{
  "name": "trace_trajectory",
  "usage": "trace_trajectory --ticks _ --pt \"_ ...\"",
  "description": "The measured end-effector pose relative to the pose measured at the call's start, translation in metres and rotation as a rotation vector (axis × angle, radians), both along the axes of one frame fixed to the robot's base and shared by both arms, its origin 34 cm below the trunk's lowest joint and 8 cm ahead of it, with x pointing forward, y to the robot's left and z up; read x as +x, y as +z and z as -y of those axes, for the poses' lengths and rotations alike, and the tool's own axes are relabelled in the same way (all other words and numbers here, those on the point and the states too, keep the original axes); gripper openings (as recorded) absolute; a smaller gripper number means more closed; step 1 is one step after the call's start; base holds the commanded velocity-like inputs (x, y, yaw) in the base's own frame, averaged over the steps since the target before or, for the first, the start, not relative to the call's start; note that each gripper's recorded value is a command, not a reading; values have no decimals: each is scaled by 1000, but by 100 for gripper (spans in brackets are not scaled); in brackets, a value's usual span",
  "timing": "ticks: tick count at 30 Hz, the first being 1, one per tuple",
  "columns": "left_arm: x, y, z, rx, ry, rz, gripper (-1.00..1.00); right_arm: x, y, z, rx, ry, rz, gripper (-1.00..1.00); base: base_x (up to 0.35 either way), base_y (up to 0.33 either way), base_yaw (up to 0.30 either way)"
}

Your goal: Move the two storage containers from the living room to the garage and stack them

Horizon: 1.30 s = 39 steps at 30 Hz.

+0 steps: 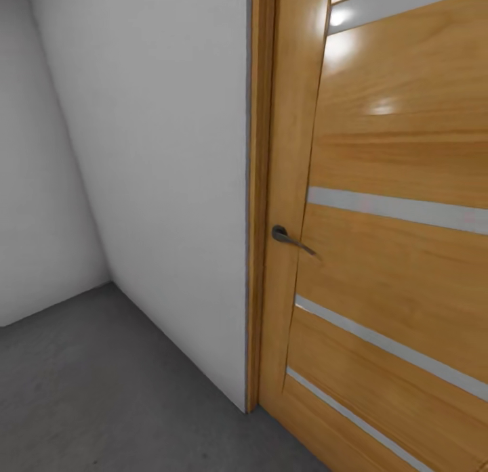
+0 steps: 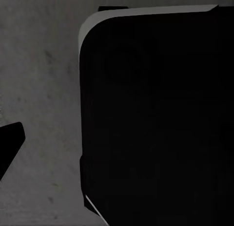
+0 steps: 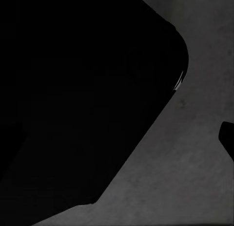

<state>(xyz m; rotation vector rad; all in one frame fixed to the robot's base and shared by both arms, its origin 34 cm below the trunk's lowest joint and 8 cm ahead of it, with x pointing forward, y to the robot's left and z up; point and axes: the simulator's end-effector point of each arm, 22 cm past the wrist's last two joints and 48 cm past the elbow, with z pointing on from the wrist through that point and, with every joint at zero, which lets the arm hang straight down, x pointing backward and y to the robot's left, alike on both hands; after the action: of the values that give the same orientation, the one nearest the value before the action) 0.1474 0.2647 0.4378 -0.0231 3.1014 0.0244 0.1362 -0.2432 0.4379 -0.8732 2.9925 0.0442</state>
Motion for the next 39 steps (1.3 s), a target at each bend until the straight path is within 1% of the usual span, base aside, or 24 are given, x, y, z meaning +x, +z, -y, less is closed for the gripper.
trace_trajectory --ticks 9,17,35,39 --pt "0 0 -1 2 -5 0 100 0 0 0 0 1 0 100 0 0 -239" --pt "0 0 -3 8 11 0 100 0 0 0 0 0 0 100 0 0 -240" --pt "0 0 -5 14 11 0 100 0 0 0 0 -2 0 100 0 0 -239" --pt "0 0 -5 14 11 0 100 0 0 0 0 -1 0 100 45 1 -154"
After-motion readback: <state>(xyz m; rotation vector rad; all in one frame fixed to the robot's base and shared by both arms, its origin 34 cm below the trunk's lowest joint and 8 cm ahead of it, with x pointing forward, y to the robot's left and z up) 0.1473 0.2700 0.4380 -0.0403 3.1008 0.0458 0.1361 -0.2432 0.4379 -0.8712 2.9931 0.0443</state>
